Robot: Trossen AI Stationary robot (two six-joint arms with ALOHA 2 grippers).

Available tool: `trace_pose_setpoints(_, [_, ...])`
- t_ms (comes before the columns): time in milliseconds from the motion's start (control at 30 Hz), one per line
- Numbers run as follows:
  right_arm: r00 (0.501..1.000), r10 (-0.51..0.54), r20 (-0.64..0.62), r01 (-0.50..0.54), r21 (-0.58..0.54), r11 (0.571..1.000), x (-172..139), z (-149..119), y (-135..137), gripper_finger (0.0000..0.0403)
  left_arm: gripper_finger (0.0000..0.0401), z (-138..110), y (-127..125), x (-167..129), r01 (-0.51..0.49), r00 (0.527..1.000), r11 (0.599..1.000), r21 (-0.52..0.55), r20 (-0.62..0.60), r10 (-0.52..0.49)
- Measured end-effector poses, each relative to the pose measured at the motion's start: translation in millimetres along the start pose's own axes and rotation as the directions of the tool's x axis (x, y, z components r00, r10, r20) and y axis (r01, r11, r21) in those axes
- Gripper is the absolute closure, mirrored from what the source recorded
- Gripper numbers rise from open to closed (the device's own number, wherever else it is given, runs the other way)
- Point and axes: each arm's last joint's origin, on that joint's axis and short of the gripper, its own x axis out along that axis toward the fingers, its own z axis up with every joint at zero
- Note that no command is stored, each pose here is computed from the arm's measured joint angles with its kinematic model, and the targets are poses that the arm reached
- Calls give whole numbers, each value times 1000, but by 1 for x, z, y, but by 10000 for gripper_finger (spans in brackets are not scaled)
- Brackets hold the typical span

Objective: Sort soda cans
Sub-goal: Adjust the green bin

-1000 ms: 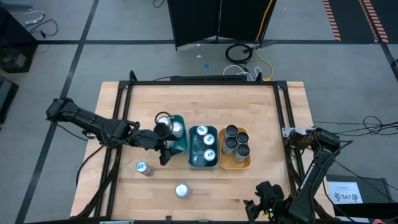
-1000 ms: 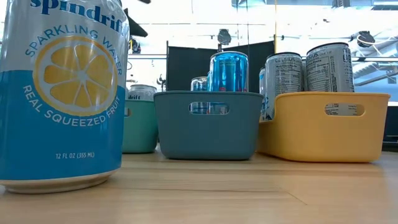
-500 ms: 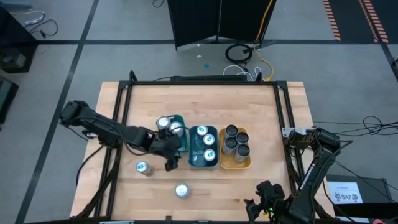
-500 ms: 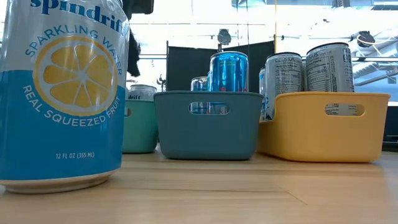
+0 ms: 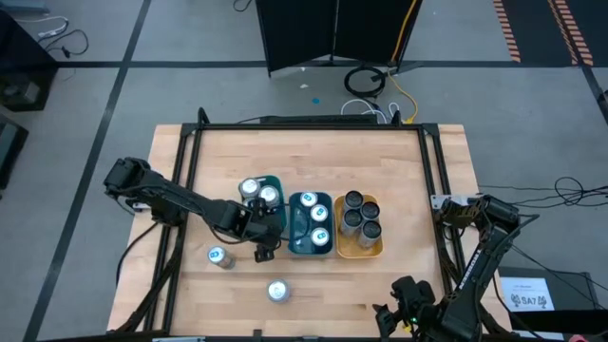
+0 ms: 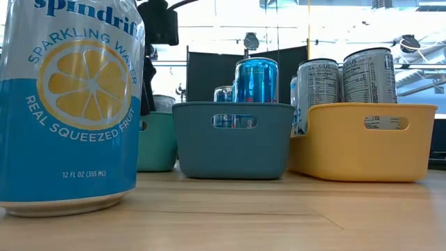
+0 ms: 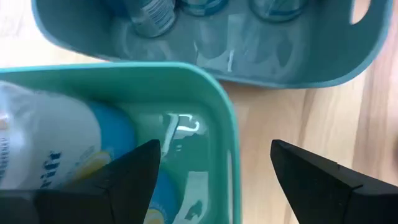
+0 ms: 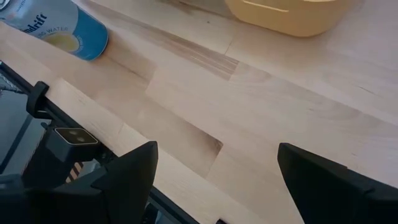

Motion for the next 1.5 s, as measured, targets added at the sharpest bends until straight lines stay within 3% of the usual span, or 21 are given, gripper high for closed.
trace_pose_setpoints(767, [1000, -6, 7, 6, -6, 1000, 0, 1, -1, 80, 227, 0, -3, 7, 14, 1000, 1000, 3, -21, -13])
trace_pose_setpoints(1500, [1000, -6, 7, 6, -24, 1000, 0, 1, -1, 80, 238, -1, -9, 7, -17, 1000, 999, -34, 11, 17])
